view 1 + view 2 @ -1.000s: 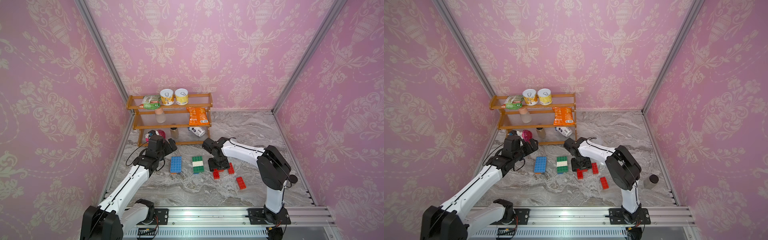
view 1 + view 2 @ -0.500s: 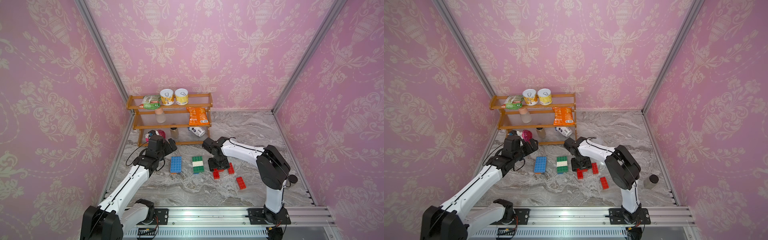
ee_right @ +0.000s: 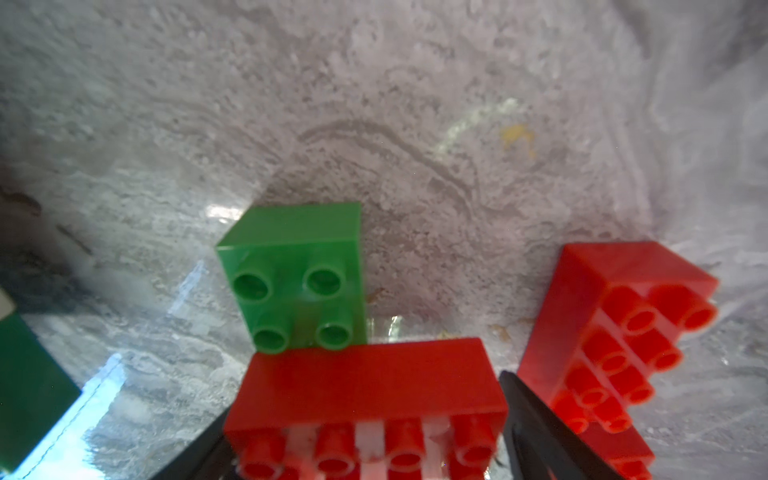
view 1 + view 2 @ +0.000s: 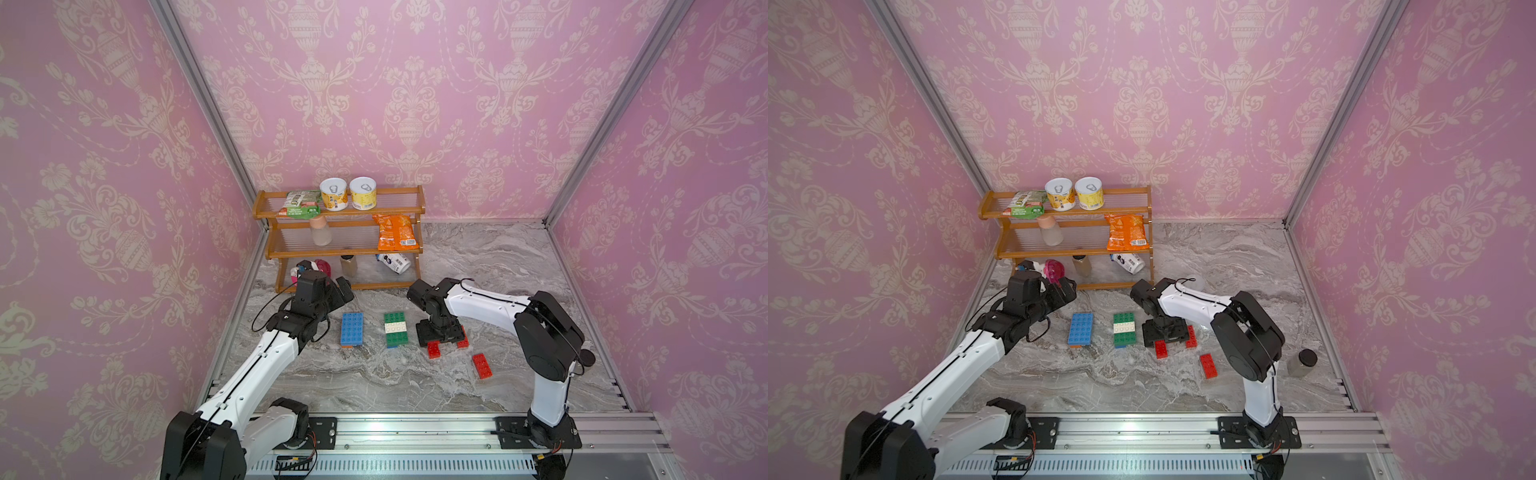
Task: Assemble a rectangle with lego
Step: Assemble the lego brick with the lego brick, then pick up the lego brick from the center of the board.
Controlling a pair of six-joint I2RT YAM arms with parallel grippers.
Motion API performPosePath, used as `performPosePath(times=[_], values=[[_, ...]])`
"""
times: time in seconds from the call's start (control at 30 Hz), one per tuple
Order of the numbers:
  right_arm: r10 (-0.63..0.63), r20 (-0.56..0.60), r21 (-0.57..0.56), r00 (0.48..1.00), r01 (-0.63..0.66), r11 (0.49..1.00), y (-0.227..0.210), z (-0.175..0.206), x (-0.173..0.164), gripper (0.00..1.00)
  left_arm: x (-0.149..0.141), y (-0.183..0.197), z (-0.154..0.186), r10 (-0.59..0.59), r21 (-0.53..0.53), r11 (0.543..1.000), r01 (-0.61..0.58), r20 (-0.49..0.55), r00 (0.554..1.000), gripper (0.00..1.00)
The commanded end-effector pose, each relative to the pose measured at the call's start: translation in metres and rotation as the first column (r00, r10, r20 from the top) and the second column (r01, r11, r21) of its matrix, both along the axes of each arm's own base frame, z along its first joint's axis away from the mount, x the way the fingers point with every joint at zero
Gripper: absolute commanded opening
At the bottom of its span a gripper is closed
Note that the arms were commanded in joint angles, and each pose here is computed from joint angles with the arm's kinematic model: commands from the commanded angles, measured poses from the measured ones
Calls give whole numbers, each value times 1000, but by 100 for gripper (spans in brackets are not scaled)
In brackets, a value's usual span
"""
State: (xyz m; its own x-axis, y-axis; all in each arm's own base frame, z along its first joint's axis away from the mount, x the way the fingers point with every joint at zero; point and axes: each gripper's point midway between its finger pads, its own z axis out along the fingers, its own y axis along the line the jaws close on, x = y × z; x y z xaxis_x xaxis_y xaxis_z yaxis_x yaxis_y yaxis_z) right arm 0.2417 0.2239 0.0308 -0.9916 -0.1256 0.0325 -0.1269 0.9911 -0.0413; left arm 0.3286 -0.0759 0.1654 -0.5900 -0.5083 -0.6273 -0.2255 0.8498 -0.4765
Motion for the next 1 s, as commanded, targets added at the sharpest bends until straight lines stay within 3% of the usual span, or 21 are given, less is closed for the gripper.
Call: performPosePath(times=[0.0, 0.4, 0.57, 0.63, 0.73, 0.97], values=[[-7, 35, 25, 999, 6, 1000, 1, 16, 0, 89, 4, -7, 15, -23, -15, 1000, 24, 24, 999, 99], [-97, 142, 30, 985, 94, 995, -25, 60, -7, 92, 1, -5, 23, -23, -12, 1000, 23, 38, 999, 99], [-192, 138, 47, 972, 187, 981, -44, 56, -29, 88, 0, -4, 26, -21, -10, 1000, 21, 48, 999, 99], [-232, 127, 75, 964, 224, 972, -47, 50, -38, 81, 0, -4, 26, -22, -10, 1000, 22, 49, 999, 99], [-291, 107, 123, 951, 278, 953, -49, 41, -51, 56, 0, -5, 27, -26, -12, 1000, 26, 50, 998, 99], [-342, 19, 146, 940, 336, 931, -50, 3, -80, 46, 0, -6, 25, -27, -14, 1000, 28, 46, 999, 99]])
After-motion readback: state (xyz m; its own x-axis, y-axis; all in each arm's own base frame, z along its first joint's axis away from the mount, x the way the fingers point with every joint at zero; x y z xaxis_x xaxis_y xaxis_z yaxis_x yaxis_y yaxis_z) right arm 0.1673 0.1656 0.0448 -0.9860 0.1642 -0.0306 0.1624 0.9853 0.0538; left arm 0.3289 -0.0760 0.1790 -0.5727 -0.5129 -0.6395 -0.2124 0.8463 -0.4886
